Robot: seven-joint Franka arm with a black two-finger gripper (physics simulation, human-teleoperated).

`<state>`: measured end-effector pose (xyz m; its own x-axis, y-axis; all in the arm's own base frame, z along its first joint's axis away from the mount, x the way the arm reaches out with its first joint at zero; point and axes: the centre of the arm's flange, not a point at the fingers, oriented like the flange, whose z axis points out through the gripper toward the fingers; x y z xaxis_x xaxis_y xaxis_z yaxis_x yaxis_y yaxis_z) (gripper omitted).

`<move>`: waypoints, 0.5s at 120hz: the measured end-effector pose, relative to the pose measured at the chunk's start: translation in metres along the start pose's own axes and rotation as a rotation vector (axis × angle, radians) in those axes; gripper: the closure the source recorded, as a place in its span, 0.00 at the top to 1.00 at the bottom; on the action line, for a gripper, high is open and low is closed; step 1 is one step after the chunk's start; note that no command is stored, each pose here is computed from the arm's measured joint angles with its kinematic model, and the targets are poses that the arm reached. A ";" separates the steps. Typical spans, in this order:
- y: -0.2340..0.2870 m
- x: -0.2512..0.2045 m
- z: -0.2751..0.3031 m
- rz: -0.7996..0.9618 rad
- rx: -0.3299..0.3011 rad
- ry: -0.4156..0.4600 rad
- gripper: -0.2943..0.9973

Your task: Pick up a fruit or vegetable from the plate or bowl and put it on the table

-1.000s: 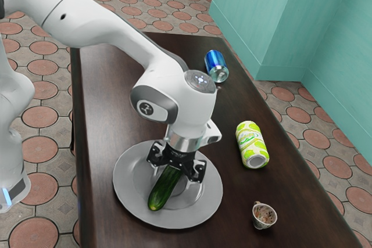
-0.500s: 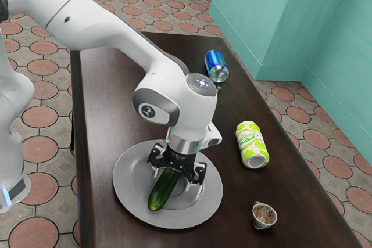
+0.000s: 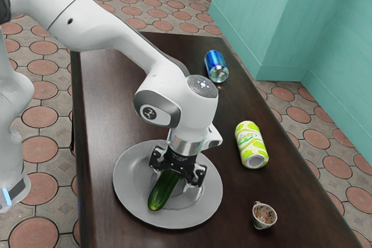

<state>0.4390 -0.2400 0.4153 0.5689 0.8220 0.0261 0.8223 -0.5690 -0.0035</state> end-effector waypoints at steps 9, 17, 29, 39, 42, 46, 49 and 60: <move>0.000 0.000 0.000 -0.001 -0.001 -0.002 0.48; 0.000 0.001 -0.001 -0.001 -0.002 -0.003 0.41; 0.000 0.003 -0.003 -0.002 -0.006 -0.001 0.37; 0.001 0.005 -0.010 0.002 -0.020 0.005 0.34; 0.002 0.005 -0.014 0.005 -0.027 0.009 0.34; 0.004 0.005 -0.020 0.009 -0.037 0.015 0.34; 0.006 0.005 -0.024 0.014 -0.043 0.020 0.34; 0.016 -0.002 -0.047 0.047 -0.084 0.046 0.34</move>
<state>0.4508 -0.2519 0.4621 0.6038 0.7937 0.0742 0.7899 -0.6082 0.0783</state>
